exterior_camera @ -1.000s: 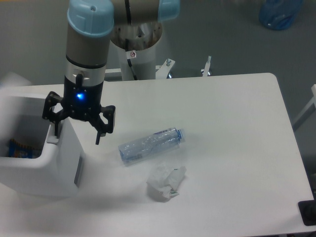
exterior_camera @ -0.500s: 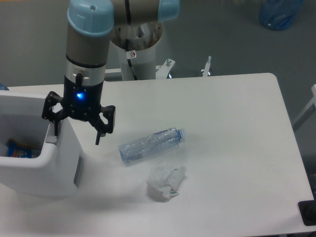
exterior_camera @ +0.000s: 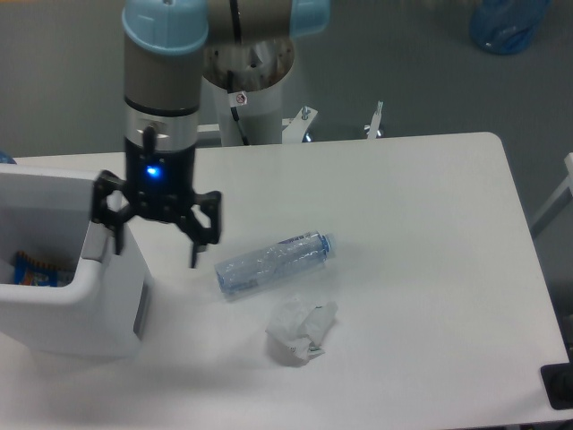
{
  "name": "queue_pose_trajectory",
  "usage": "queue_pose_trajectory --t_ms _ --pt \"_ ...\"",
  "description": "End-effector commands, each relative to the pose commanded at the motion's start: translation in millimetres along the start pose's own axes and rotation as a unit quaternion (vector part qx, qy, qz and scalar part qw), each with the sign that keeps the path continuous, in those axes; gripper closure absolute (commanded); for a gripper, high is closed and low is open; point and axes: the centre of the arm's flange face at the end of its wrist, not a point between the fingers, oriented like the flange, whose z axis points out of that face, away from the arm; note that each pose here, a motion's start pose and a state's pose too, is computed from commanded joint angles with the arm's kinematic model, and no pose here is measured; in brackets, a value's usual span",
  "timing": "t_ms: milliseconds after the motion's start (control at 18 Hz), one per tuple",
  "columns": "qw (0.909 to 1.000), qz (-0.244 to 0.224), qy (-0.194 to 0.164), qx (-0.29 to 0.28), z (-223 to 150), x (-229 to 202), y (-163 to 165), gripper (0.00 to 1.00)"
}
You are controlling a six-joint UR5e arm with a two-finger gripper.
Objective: Open the trash can
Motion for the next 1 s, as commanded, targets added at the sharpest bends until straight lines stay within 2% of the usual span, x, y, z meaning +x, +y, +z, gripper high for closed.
queue_pose_trajectory --t_ms 111,333,556,667,1000 --pt "0.9997 -0.014 -0.014 -0.012 13 -54 11 0.0" --pt "0.9994 0.0 -0.027 -0.02 21 -109 18 0.0" --pt "0.9967 0.065 -0.022 -0.045 49 -140 31 0.0" --pt "0.9927 0.104 -0.025 -0.056 54 -147 35 0.0" --pt "0.9784 0.168 -0.038 -0.115 86 -186 57 0.0"
